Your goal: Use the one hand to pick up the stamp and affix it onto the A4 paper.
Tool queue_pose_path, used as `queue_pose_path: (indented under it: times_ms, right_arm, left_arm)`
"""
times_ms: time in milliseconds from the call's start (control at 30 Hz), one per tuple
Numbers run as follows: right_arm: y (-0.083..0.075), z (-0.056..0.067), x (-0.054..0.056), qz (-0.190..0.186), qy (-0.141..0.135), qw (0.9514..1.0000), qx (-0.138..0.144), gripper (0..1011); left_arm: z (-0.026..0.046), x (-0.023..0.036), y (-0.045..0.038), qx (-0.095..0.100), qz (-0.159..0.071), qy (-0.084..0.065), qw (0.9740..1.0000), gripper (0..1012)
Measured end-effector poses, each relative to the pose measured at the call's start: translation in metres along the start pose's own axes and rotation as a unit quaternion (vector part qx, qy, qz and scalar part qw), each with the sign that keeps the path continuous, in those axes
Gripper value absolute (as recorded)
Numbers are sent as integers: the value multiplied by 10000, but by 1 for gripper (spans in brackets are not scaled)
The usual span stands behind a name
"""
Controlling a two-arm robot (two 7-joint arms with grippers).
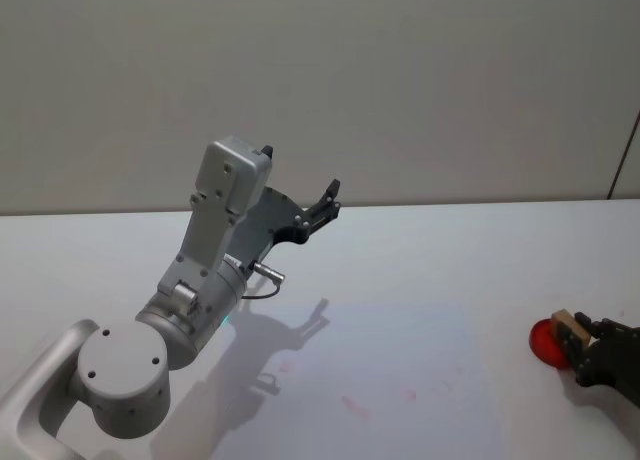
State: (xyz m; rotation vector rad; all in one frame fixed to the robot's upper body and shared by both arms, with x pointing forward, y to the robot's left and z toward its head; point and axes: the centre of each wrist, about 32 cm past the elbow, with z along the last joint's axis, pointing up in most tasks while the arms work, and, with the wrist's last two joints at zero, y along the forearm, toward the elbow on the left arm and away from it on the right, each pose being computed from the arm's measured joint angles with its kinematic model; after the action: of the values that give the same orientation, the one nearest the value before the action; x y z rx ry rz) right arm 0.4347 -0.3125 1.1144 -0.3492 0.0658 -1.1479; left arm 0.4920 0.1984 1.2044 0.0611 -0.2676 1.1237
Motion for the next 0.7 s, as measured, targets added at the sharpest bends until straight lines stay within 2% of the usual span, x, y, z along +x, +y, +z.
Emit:
queue_pose_path:
  times_ms: [300,700]
  right_arm:
    - [14,22,-7,-8,29,9999,101,225]
    - [41,245,-89,272,158,9973,663,225]
  left_arm:
    - [0,0,0,0,0,0,10000,1001]
    - [0,0,0,0,0,0,10000,1001]
